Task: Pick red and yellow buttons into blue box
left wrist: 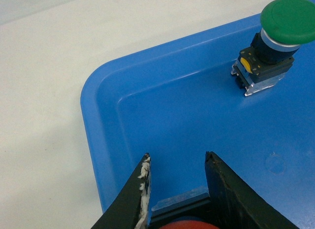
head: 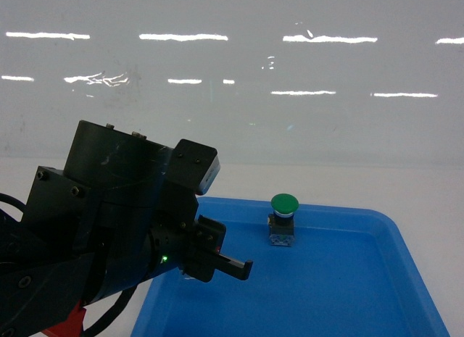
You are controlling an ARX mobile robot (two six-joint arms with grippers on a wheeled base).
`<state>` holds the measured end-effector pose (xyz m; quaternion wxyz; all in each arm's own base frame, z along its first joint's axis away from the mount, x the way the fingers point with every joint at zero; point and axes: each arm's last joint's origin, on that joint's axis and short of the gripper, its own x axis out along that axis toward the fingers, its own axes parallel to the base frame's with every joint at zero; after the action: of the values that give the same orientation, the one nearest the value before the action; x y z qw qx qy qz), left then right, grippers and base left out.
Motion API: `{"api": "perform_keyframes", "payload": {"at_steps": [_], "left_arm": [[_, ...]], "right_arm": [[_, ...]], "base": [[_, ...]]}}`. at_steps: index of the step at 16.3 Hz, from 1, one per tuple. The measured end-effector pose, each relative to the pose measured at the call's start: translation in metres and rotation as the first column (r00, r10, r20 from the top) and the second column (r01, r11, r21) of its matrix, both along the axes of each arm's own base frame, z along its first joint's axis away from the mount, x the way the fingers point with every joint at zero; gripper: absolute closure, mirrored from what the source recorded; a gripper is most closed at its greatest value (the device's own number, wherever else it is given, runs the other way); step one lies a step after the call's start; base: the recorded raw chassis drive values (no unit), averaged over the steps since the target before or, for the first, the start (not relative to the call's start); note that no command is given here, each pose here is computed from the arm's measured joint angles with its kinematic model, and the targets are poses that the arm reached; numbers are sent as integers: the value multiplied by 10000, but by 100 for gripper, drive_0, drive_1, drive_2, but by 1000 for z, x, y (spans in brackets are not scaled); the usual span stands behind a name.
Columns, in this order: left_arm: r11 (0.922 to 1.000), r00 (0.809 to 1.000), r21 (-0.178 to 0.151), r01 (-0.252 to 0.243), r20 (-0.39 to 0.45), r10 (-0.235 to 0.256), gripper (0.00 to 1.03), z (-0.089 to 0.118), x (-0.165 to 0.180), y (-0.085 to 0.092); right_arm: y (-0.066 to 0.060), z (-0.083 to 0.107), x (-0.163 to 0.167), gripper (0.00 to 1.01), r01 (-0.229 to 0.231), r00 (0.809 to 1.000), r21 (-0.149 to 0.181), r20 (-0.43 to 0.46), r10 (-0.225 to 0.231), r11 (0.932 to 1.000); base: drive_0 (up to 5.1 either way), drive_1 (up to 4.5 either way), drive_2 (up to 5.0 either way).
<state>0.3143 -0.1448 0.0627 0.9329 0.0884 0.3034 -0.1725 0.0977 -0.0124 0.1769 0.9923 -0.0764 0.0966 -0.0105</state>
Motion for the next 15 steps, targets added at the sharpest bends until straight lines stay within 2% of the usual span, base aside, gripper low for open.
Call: {"api": "perform_keyframes", "payload": {"at_steps": [3, 5, 6, 8, 9, 10, 11, 12, 15], "left_arm": [[10000, 9990, 35, 2, 440, -4, 74, 10, -1, 0], [9992, 9887, -391, -101, 1490, 158, 74, 36, -2, 6], [9974, 9752, -693, -203, 2185, 350, 74, 54, -2, 12], [9914, 9252, -1185, -564, 3669, 964, 74, 86, -8, 33], [9879, 8975, -1263, -902, 4197, 1356, 74, 96, -14, 47], [9819, 8686, -1302, -1376, 4606, 1828, 74, 104, -24, 63], [9760, 8518, -1229, -1797, 4768, 2169, 74, 108, -33, 75], [9670, 8301, -1154, -2272, 4963, 2543, 74, 110, -44, 84], [9614, 8253, -746, -2649, 4981, 2661, 74, 115, -81, 94]], "right_arm": [[0, 0, 0, 74, 0, 10000, 1, -4, 0, 10000], [0, 0, 0, 74, 0, 10000, 0, 0, 0, 10000], [0, 0, 0, 74, 0, 10000, 0, 0, 0, 10000], [0, 0, 0, 74, 0, 10000, 1, -4, 0, 10000], [0, 0, 0, 74, 0, 10000, 0, 0, 0, 10000], [0, 0, 0, 74, 0, 10000, 1, -4, 0, 10000], [0, 0, 0, 74, 0, 10000, 0, 0, 0, 10000], [0, 0, 0, 74, 0, 10000, 0, 0, 0, 10000], [0, 0, 0, 74, 0, 10000, 0, 0, 0, 10000]], "base": [[0, 0, 0], [0, 0, 0], [0, 0, 0], [0, 0, 0], [0, 0, 0], [0, 0, 0], [0, 0, 0], [0, 0, 0], [0, 0, 0]]}}
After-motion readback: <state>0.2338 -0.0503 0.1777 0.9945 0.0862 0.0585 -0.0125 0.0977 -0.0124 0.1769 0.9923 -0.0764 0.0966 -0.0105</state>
